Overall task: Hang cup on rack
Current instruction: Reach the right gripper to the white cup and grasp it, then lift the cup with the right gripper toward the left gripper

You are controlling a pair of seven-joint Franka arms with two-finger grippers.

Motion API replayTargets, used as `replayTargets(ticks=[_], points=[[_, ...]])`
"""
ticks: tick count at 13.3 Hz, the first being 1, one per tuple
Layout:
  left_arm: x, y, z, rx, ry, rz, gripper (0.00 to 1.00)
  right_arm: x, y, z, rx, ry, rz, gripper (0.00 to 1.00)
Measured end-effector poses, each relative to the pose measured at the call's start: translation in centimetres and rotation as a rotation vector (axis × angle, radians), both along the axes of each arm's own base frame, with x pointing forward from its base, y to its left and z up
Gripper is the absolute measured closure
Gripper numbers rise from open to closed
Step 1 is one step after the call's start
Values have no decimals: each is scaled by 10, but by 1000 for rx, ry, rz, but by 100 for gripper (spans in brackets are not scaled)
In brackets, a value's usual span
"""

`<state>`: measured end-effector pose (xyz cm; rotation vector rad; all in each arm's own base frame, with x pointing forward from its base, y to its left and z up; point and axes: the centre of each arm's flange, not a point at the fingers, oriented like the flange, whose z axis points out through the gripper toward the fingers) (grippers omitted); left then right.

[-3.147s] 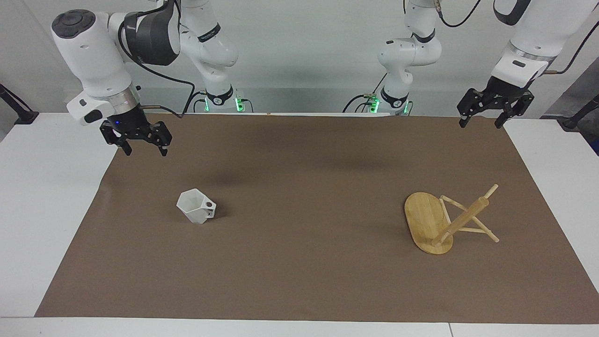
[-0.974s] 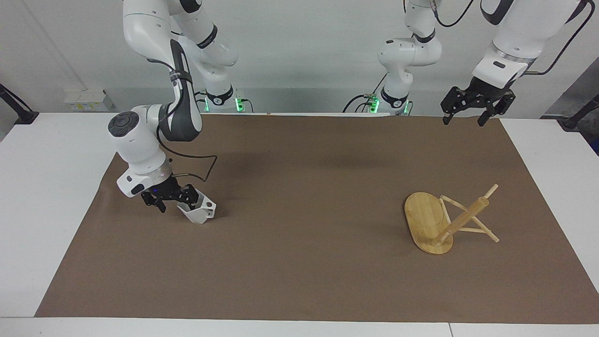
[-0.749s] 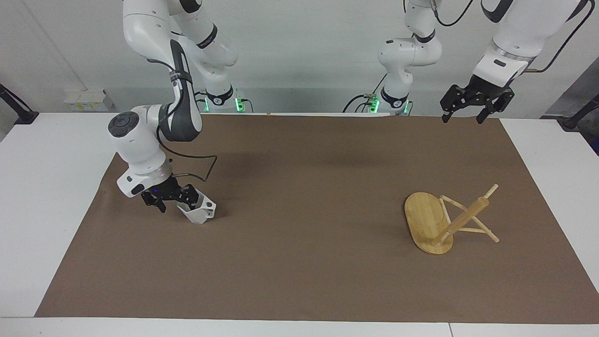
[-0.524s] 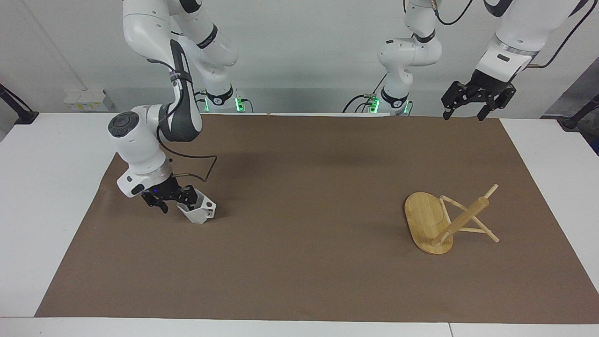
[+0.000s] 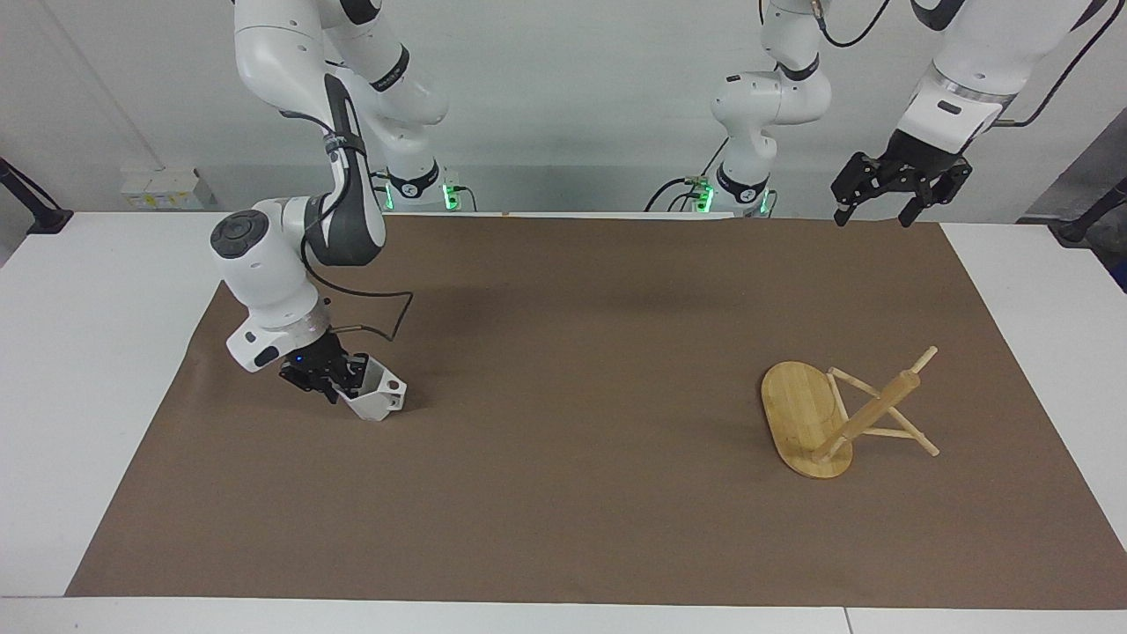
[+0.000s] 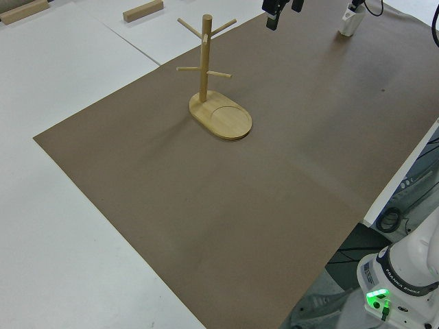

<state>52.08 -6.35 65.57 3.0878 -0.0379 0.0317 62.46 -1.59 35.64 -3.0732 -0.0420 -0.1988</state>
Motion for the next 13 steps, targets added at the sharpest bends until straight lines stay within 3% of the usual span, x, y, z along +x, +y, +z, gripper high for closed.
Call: replayTargets(ticks=[1,3,4,8,13], points=[[0,0,0,0,0,0,0,0,0,0,0,0,1,78],[0,0,0,0,0,0,0,0,1,0,0,0,1,84],[0,0,0,0,0,0,0,0,2,1,2,-2,1,93],[-1,-8,-3,1,8,-15,0,1,5,3,4,-6,5,96],[-11,-8,-10,11,88,-18,0,3,8,6,5,-13,11,96]])
